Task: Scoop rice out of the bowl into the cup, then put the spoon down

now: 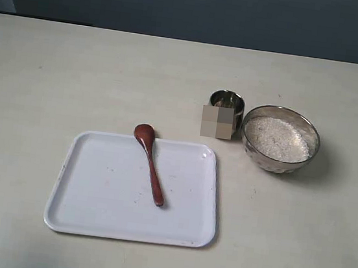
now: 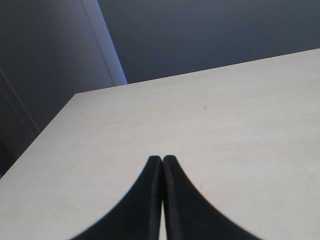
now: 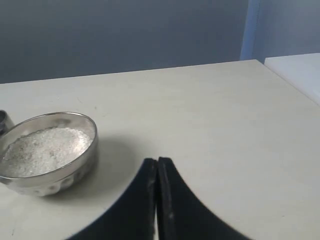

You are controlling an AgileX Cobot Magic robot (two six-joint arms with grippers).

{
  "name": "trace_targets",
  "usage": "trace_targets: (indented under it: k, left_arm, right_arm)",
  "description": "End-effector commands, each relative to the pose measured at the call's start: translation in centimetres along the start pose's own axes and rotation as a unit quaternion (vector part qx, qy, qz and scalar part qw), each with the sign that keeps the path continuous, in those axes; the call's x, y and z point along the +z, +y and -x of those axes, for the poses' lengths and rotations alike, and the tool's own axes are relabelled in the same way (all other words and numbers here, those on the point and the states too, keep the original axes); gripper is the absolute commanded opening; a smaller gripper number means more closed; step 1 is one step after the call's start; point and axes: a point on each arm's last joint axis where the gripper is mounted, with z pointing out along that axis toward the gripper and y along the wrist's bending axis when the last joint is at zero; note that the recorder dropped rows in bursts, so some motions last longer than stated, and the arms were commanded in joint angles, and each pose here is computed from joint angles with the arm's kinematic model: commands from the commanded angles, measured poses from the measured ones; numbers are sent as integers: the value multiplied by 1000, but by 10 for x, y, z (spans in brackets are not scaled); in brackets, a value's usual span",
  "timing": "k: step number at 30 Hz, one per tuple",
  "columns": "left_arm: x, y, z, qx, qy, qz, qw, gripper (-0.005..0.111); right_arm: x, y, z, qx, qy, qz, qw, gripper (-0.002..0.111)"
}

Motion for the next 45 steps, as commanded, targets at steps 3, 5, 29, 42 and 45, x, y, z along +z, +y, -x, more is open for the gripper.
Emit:
trace_targets:
  k: [3, 5, 29, 42, 45]
  left_arm:
    - [-1, 0, 2, -5, -9, -1, 1000, 1]
    - [-1, 0, 2, -5, -9, -1, 1000, 1]
    - [-1, 0, 2, -5, -9, -1, 1000, 1]
    - [-1, -1, 2, -4, -11, -6, 1000, 1]
    - [-1, -1, 2, -4, -11, -6, 1000, 1]
  right_arm:
    - [0, 0, 0, 3, -5, -2, 1000, -1]
    - [0, 0, 1, 3, -8, -2, 1000, -1]
    - [0, 1, 1, 38, -9, 8, 999, -1]
    - [0, 1, 1, 38, -9, 8, 999, -1]
    - [0, 1, 1, 38, -9, 8, 999, -1]
